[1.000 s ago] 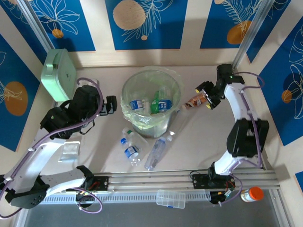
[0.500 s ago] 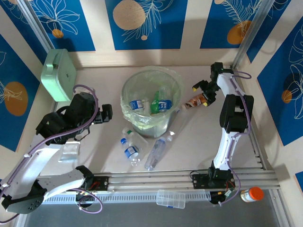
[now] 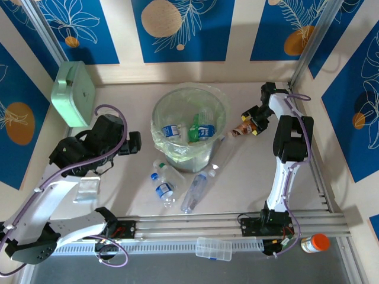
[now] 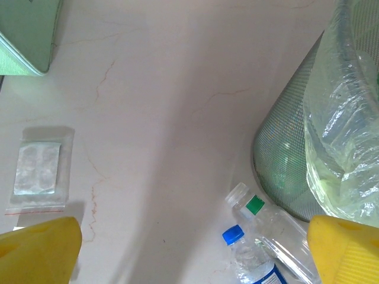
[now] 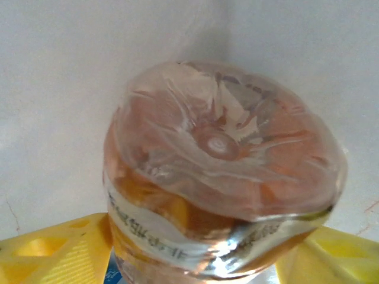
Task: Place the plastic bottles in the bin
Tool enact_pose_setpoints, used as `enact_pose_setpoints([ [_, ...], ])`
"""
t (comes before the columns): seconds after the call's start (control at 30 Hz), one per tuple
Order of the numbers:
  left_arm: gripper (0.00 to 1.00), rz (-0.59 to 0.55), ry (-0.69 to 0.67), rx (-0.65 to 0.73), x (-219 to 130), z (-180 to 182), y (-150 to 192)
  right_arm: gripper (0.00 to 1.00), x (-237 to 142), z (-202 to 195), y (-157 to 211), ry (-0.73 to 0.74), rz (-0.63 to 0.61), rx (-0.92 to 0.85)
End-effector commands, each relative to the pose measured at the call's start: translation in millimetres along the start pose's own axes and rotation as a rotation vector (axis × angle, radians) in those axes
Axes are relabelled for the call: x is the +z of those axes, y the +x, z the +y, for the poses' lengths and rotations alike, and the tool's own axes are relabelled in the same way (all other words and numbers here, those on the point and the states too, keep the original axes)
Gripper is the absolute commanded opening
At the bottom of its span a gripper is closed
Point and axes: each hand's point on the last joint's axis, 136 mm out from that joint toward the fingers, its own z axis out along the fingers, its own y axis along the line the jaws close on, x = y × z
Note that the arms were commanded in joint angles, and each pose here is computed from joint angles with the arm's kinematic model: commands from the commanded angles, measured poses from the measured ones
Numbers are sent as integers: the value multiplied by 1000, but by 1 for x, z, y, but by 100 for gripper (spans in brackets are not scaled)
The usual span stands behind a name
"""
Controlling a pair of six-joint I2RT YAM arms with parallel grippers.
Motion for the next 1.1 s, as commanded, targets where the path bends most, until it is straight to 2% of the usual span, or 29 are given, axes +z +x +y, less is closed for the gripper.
enact_pose_setpoints([
  [0.0, 97, 1, -2, 8, -8, 4, -4, 65, 11, -8, -3, 26, 18, 16],
  [0.23, 96, 21, 15, 37, -5, -4, -10, 65, 18, -14, -7, 12, 27, 38],
  [0.53, 93, 11, 34, 63, -4, -14, -25, 48, -4, -19, -13, -74, -19, 87],
  [0.77, 93, -13, 65, 70, -6, -22, -36, 45, -40, -25, -11, -109, -92, 32],
  [1.07, 92, -75, 86, 64, -16, -22, -48, 45, -117, -28, -4, -134, -309, -64],
])
